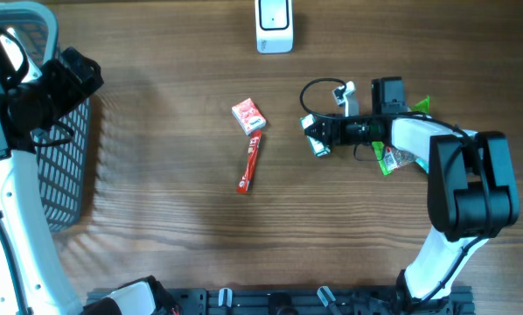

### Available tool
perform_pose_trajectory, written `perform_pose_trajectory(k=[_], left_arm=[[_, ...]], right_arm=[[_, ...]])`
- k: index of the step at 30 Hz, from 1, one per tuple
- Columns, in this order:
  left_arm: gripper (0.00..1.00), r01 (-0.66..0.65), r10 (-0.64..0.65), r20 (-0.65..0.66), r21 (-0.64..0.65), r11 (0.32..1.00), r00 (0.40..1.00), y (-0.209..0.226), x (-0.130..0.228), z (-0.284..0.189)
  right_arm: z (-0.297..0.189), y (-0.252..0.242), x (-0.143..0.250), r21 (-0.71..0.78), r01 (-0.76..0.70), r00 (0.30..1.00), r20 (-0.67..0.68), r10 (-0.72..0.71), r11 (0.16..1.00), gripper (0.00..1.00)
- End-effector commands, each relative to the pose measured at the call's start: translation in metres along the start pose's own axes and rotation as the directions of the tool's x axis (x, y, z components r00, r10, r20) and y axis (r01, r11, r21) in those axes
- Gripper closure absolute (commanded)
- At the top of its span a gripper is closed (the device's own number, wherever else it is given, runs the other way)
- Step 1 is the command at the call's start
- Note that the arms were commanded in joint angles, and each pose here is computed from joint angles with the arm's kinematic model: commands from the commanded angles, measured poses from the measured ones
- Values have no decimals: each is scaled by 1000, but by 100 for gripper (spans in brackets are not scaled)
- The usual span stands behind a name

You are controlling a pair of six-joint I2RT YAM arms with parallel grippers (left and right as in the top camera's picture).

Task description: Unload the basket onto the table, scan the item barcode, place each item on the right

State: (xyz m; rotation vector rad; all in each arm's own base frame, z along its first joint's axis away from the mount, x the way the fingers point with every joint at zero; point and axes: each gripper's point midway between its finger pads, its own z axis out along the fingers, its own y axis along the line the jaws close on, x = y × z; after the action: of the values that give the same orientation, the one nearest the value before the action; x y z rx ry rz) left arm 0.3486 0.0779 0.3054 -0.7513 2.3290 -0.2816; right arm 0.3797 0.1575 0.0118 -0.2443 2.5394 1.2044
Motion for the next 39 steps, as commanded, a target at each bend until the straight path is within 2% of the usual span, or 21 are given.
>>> perform_pose_trajectory(k=[1,4,10,13,15,19,24,25,26,27,29,30,33,39], left_arm=[[0,-21,21,5,17,1000,1000,-5,-1,-2],[0,-21,21,5,17,1000,1000,-5,-1,-2],[0,-21,21,5,17,1000,1000,-5,-1,-2],[0,-21,21,5,17,1000,1000,-5,-1,-2],[0,-21,21,5,17,1000,1000,-5,-1,-2],[0,-21,21,5,17,1000,1000,-5,-1,-2],[0,-21,21,5,17,1000,1000,-5,-1,-2],[0,-21,21,5,17,1000,1000,-5,-1,-2],[0,-21,21,5,17,1000,1000,-5,-1,-2],[0,-21,21,5,17,1000,1000,-5,-1,-2],[0,-21,21,5,17,1000,1000,-5,-1,-2],[0,-21,21,5,17,1000,1000,-5,-1,-2],[0,-21,21,5,17,1000,1000,-5,-1,-2],[0,-21,21,5,17,1000,1000,-5,-1,-2]], right_arm=[[3,-36,9,134,-13,1000,-18,16,991,37],[-3,-36,-8,175,14,1000,11,-16,985,27],[-45,-32,-52,389,77,994,45,-103,918,23],[-69,-15,-65,452,108,989,41,-141,885,14],[-81,-1,-62,483,126,988,20,-155,866,0],[-88,10,-34,537,131,991,-74,-109,833,0],[-60,11,1,502,186,977,-188,-103,845,0],[-55,7,4,510,195,974,-199,-105,838,5],[-53,4,6,523,202,973,-204,-108,828,16],[-49,-4,8,551,219,970,-215,-116,806,18],[-44,-10,9,582,243,965,-227,-132,776,32],[-39,-11,10,585,255,962,-232,-142,770,35],[-24,-9,15,578,292,951,-258,-169,762,37],[-16,-18,22,631,344,933,-311,-179,695,32]])
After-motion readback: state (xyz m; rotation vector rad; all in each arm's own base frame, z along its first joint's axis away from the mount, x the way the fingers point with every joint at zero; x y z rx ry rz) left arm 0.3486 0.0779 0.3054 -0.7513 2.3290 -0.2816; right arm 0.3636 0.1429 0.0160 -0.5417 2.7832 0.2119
